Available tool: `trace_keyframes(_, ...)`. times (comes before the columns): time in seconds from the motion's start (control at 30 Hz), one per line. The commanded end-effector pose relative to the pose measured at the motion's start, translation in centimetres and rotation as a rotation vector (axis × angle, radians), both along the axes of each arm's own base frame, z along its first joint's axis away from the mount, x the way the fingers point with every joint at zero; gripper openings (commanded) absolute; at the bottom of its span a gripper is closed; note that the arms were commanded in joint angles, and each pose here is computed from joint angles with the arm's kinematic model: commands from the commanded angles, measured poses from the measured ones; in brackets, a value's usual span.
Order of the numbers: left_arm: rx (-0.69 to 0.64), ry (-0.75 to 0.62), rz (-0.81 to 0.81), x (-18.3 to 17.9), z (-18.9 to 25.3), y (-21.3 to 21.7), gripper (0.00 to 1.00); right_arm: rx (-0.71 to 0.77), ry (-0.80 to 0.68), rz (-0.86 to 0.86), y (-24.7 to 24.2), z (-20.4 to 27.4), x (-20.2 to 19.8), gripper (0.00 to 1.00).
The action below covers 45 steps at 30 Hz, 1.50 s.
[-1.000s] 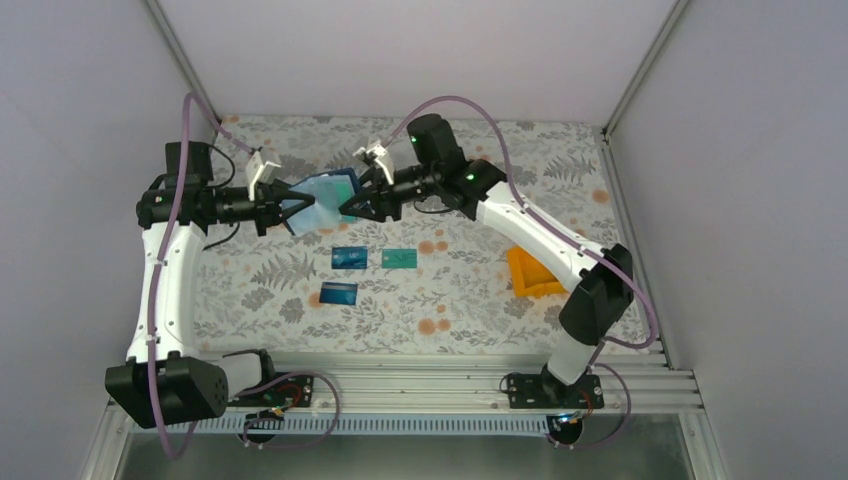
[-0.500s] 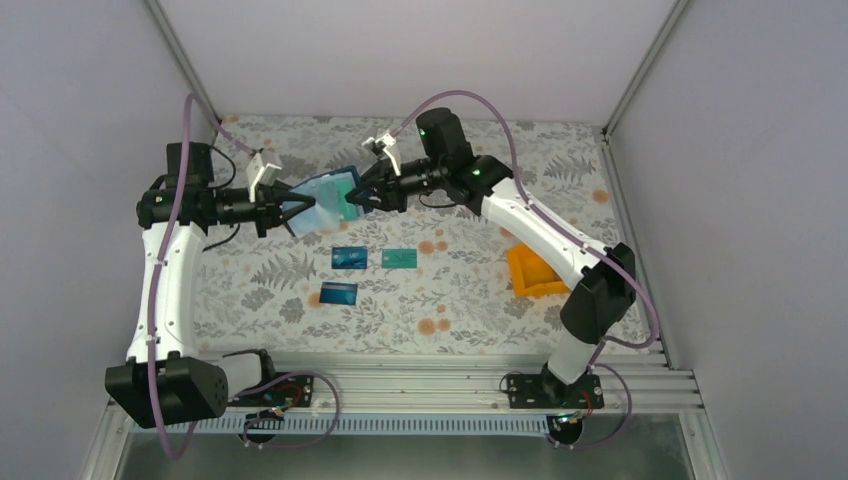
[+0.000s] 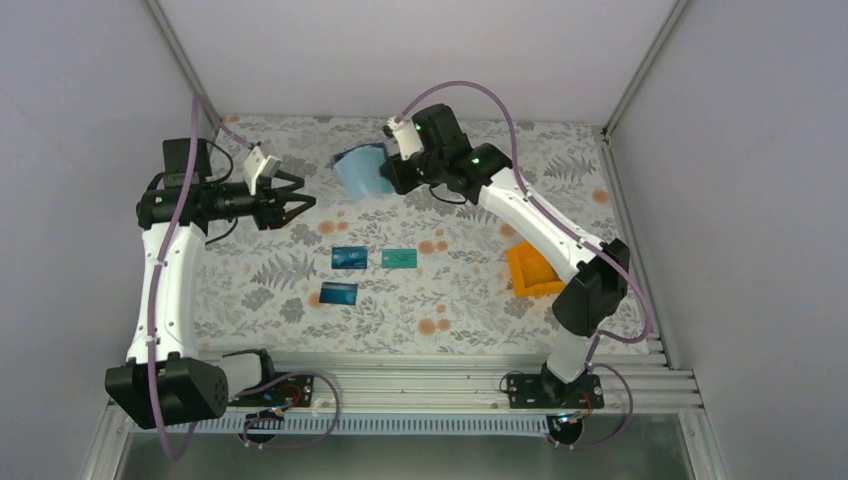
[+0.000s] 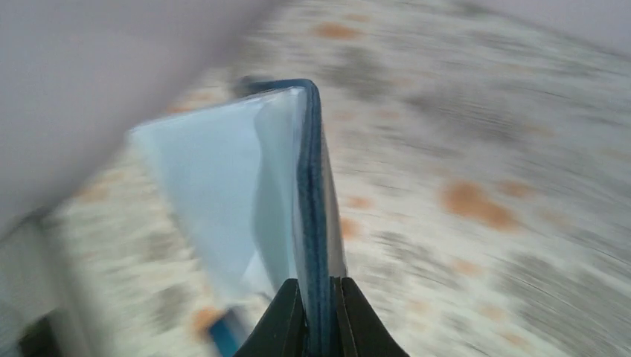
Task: Take the credit cards out of the card holder
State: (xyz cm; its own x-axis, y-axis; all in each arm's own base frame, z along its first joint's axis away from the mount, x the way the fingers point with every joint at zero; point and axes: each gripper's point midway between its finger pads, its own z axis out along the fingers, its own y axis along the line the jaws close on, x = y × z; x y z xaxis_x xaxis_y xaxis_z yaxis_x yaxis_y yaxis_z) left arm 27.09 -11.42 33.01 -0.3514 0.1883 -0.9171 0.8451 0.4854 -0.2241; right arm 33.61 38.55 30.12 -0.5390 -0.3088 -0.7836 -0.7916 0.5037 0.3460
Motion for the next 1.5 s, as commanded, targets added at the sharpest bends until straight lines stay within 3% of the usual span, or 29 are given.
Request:
trace_keyframes(0.0,0.029,-0.015,0.067,1.0,0.0,0.7,0.59,-0.554,-0.092,-0.656,-12.7,-5.7,7.2,0.04)
trace_keyframes(0.13,0.006,-0.004,0.045,0.7,-0.1,0.4,0.57,-0.572,-0.137,-0.655,-11.4,-5.1,6.5,0.04)
trace_keyframes(0.3,-0.051,-0.004,-0.018,-0.3,0.5,-0.4,0.41,-0.508,-0.112,-0.497,-4.4,-5.6,5.0,0.04)
trace_keyframes(0.6,-0.162,0.003,-0.118,-2.0,1.3,-1.5,0.38,-0.093,-0.003,-0.112,4.5,-0.1,0.5,0.04)
trace_keyframes(1.0,-0.085,0.064,0.016,0.5,-0.4,-0.3,0.42,0.104,-0.039,0.147,6.3,5.0,-4.1,0.04)
trace_keyframes(1.23,-0.041,0.034,0.064,1.1,0.4,0.3,0.33,0.194,-0.089,0.303,5.4,7.5,-7.5,0.04)
trace_keyframes(1.47,-0.081,0.023,-0.002,0.0,0.8,-0.4,0.33,0.265,-0.125,0.403,5.1,9.1,-9.3,0.04)
